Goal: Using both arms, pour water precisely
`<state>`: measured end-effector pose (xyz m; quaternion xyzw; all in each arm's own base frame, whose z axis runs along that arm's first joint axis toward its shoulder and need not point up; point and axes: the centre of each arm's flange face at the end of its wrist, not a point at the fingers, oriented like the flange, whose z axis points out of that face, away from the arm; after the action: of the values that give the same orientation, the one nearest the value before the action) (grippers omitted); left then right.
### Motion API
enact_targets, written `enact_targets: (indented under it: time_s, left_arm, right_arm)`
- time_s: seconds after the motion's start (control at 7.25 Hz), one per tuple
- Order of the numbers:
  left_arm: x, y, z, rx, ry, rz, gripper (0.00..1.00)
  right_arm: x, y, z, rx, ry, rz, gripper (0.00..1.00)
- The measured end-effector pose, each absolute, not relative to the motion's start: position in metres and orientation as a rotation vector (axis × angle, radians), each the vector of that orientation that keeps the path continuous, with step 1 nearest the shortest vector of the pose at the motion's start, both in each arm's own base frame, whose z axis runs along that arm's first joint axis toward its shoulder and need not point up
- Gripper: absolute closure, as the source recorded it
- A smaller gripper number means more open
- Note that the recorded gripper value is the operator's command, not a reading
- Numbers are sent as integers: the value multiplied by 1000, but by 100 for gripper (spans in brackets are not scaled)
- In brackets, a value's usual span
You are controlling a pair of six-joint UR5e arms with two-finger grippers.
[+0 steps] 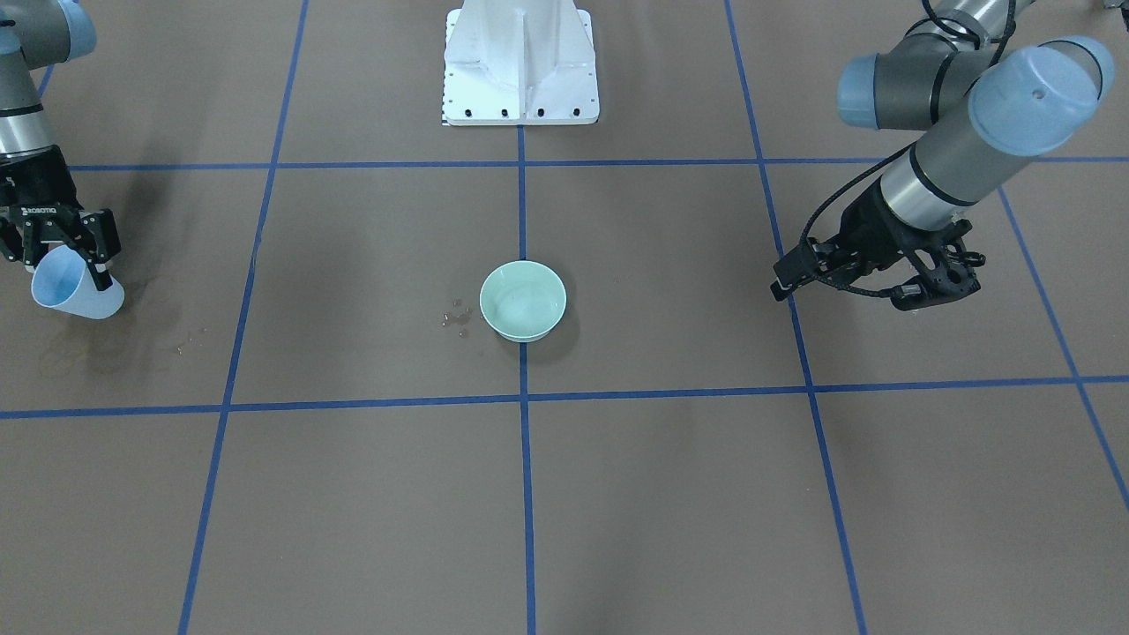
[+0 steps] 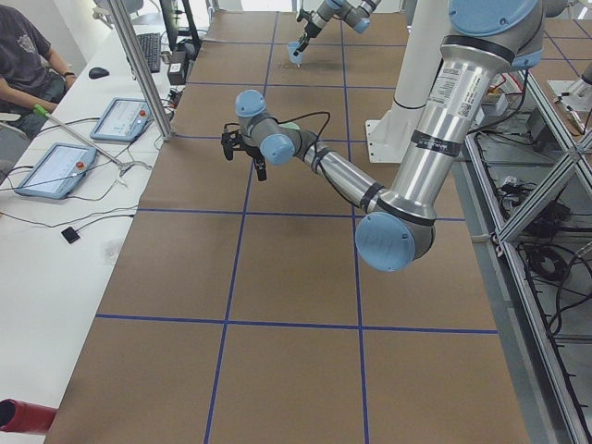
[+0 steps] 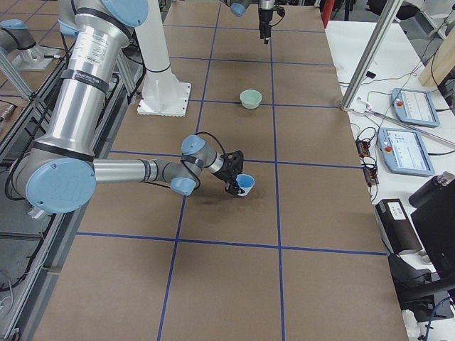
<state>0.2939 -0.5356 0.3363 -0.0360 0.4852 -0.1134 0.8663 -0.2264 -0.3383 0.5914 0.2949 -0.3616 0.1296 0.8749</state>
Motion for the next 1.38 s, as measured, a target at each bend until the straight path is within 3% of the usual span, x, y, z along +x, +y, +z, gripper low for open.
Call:
enact_targets:
  time_s: [0.28, 0.41, 0.55, 1.38]
  left_arm:
    - [299, -534, 334, -79, 1017, -233, 0]
    - [299, -533, 334, -79, 1017, -232, 0]
    - [299, -533, 334, -79, 1018, -232, 0]
    - [298, -531, 329, -74, 1023, -231, 0]
  right_arm:
    - [-237, -326, 593, 628, -751, 244, 100]
    - [-242, -322, 593, 634, -748, 233, 64]
    - [-245, -319, 593, 639, -747, 226, 1]
    - [-231, -307, 574, 651, -764, 217, 0]
